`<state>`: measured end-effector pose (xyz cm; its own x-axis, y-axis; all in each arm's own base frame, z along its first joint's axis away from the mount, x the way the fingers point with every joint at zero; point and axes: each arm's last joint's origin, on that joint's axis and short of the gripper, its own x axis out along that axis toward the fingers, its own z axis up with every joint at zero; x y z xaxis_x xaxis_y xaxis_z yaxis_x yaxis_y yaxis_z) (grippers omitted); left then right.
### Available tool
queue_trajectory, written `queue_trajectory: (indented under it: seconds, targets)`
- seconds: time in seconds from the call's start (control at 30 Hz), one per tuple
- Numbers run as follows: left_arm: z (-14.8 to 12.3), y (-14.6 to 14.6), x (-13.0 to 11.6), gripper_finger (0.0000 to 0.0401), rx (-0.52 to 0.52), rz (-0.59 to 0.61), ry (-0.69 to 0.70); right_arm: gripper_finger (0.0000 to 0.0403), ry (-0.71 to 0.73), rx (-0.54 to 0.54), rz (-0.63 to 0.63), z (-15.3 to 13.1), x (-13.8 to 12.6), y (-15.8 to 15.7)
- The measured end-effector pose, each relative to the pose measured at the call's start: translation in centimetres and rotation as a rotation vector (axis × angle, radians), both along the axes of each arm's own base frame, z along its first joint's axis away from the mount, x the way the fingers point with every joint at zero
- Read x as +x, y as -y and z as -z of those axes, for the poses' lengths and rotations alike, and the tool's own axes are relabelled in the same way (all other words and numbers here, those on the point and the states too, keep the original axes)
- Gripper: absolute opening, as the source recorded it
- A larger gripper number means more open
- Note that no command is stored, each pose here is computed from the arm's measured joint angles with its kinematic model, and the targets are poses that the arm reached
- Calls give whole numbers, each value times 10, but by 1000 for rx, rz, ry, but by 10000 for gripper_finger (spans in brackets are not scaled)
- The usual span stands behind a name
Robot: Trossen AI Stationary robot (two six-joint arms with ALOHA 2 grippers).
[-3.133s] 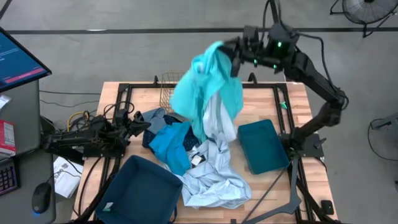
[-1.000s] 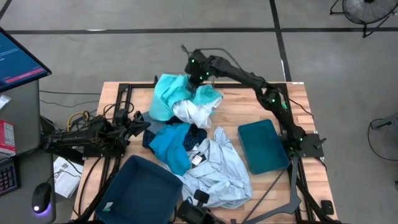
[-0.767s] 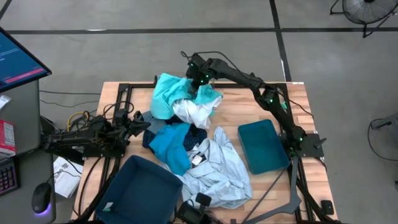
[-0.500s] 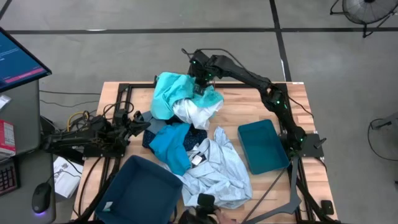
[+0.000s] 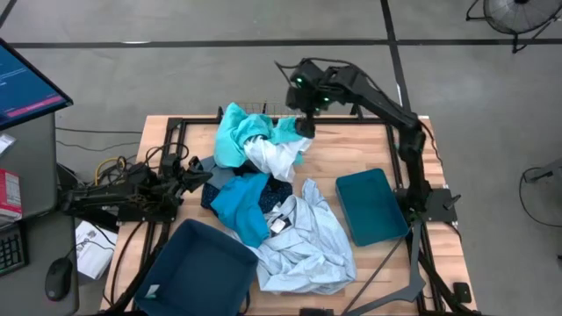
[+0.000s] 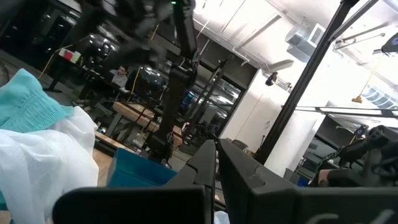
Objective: Pick & Place Cloths
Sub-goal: Put the light blue short pants into the gold wire basket
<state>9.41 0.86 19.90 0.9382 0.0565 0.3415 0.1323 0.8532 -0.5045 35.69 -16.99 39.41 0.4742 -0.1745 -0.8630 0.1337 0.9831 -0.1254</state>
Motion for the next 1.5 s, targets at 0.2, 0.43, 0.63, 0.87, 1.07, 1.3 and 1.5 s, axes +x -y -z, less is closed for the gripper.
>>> queue_trajectory:
  seconds: [0.2, 0.43, 0.63, 0.87, 1.07, 1.3, 1.5]
  targets:
    - [0, 0, 0, 4, 0, 0, 0, 336, -24, 42, 2, 4, 4, -14]
    - [0, 0, 0, 4, 0, 0, 0, 336, -93, 60, -15, 63, 33, -29]
    - [0, 0, 0, 4, 0, 0, 0, 336, -79, 56, 7, 103, 44, -29]
    - [0, 0, 0, 4, 0, 0, 0, 311, -36, 28, 11, 116, 50, -28]
    - [0, 0, 0, 4, 0, 0, 0, 221, -32, 12, 40, 130, 49, -23]
    - [0, 0, 0, 4, 1, 0, 2, 22, -38, 7, 57, 139, 46, -18]
    - [0, 0, 0, 4, 1, 0, 4, 6, 110, -45, 148, 95, 49, 1]
